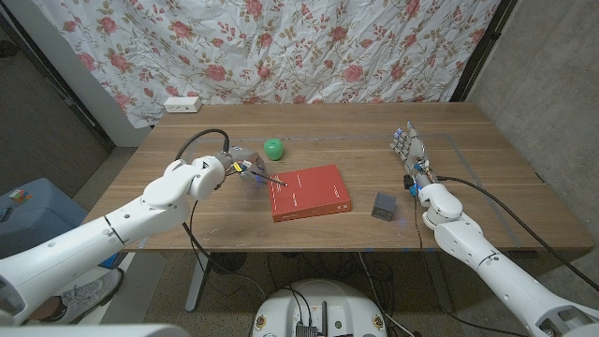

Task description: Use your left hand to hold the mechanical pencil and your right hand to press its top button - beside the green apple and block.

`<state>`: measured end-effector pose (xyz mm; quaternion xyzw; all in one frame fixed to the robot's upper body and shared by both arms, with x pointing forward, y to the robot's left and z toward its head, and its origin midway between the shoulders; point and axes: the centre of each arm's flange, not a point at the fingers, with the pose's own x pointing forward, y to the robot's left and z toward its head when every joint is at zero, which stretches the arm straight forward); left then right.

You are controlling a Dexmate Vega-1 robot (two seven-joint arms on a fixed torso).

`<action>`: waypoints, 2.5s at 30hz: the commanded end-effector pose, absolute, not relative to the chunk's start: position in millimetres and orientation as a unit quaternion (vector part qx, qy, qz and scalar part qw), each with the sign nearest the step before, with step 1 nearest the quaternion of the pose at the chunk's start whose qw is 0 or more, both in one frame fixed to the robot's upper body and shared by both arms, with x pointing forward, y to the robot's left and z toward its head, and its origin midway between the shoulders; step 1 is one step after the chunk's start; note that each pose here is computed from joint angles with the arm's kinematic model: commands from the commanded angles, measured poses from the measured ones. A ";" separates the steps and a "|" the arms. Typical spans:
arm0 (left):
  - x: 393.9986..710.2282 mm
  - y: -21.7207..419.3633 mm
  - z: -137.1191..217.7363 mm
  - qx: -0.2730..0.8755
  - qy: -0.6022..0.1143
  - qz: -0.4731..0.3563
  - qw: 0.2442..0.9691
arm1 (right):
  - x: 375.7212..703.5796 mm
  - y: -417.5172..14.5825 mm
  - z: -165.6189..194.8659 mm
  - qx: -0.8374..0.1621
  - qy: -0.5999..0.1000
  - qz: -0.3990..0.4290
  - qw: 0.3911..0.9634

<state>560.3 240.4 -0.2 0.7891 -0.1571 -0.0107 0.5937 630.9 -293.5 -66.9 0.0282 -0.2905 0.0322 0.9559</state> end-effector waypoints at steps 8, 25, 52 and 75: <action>556.8 237.2 -5.9 0.784 -0.175 0.012 0.595 | 631.4 -287.6 -70.6 0.034 -0.290 0.031 0.956; 551.5 236.4 -9.5 0.776 -0.189 0.035 0.600 | 631.0 -285.7 -71.3 0.032 -0.288 0.031 0.956; 554.1 235.9 -15.1 0.777 -0.194 0.052 0.597 | 630.6 -285.6 -71.6 0.032 -0.289 0.031 0.956; 557.8 235.0 -13.6 0.776 -0.199 0.061 0.595 | 629.7 -285.4 -72.1 0.032 -0.289 0.031 0.956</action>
